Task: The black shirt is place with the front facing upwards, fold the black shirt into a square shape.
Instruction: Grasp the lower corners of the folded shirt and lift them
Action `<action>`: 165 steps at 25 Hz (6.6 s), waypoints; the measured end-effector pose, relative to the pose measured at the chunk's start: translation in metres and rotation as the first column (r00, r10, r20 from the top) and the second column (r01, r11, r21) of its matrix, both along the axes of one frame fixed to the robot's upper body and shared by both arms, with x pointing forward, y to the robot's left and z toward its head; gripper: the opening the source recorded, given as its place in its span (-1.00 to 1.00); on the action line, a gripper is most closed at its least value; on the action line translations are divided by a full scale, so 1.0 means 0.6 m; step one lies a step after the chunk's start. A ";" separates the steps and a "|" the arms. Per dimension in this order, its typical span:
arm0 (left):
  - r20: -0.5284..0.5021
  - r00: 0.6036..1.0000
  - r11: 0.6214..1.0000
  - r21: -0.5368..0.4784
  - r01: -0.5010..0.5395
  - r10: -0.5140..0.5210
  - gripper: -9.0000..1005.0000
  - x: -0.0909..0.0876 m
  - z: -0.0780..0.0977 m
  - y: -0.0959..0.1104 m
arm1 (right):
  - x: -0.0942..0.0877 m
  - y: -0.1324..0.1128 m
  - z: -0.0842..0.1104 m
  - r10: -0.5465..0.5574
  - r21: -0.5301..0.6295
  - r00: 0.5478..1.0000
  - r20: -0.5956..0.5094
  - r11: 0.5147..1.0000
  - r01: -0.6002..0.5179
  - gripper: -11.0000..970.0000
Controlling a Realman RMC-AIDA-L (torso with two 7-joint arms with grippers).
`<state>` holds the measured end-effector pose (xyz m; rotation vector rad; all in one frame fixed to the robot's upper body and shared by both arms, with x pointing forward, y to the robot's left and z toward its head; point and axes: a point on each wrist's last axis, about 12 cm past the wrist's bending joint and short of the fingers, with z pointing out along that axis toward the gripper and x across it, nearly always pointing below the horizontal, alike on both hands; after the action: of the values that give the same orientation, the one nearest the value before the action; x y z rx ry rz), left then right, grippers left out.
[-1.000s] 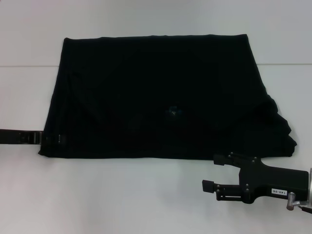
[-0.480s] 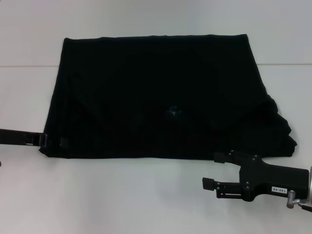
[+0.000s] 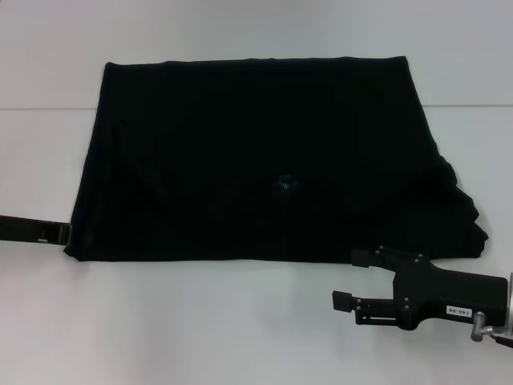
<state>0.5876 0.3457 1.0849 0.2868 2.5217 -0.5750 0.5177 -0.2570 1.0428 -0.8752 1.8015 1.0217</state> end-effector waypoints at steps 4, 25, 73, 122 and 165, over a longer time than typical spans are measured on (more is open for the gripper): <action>-0.002 1.000 1.000 0.006 0.004 -0.004 -0.90 0.001 0.000 -0.002 | 0.000 0.000 0.001 -0.001 0.004 1.000 0.001 1.000 0.001 0.94; 0.015 1.000 1.000 -0.012 0.001 -0.001 -0.39 0.002 0.015 0.000 | 0.001 0.000 0.004 0.004 0.010 1.000 0.006 1.000 -0.004 0.94; -0.003 0.999 0.996 0.072 0.047 -0.047 -0.45 0.003 0.005 -0.012 | 0.005 0.002 0.007 0.002 0.017 1.000 0.011 1.000 -0.002 0.94; -0.027 0.997 0.997 0.025 0.070 -0.069 -0.87 -0.007 0.009 -0.010 | 0.181 -0.078 0.140 -0.604 -0.592 0.691 -0.398 0.744 0.310 0.79; -0.026 0.996 0.996 0.005 0.084 -0.084 -0.84 -0.004 0.019 -0.013 | 0.185 -0.069 0.133 -0.603 -0.594 0.695 -0.392 0.743 0.309 -0.85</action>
<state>0.5853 0.3381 1.0962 0.3921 2.5458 -0.6079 0.6285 -0.2981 1.1226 -0.3172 2.7000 0.4913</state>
